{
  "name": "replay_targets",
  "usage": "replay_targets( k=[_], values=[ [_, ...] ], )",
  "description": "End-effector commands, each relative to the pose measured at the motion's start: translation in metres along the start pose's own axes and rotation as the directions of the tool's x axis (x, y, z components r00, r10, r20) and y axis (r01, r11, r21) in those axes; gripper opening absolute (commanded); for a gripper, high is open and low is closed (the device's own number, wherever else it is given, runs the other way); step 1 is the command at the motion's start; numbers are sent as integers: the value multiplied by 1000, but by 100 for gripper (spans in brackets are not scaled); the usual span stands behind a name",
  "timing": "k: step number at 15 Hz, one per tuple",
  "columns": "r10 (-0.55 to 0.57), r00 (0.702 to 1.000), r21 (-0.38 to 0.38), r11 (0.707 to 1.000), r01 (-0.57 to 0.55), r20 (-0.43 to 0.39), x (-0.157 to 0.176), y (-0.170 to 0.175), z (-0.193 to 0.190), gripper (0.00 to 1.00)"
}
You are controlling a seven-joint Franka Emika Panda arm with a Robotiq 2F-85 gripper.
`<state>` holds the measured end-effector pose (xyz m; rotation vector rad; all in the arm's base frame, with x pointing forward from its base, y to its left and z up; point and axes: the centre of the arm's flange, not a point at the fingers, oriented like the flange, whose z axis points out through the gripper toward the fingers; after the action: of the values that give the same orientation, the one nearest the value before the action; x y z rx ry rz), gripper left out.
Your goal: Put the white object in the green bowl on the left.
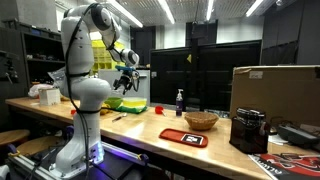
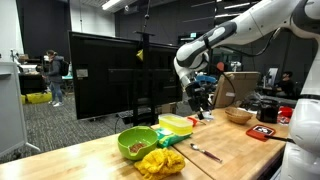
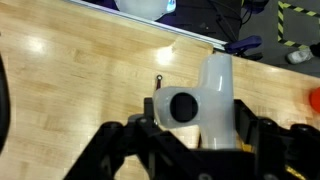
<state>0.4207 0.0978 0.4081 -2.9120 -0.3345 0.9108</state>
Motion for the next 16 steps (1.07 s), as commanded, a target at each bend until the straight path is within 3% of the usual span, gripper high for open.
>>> replay_targets(
  k=[1, 13, 14, 16],
  values=[
    [0, 1000, 0, 1000, 0, 1, 0, 0, 0, 74],
    [0, 1000, 0, 1000, 0, 3, 1, 0, 1, 74],
    [0, 1000, 0, 1000, 0, 3, 1, 0, 1, 49],
    [-3, 1000, -4, 1000, 3, -15, 12, -1, -4, 49]
  ],
)
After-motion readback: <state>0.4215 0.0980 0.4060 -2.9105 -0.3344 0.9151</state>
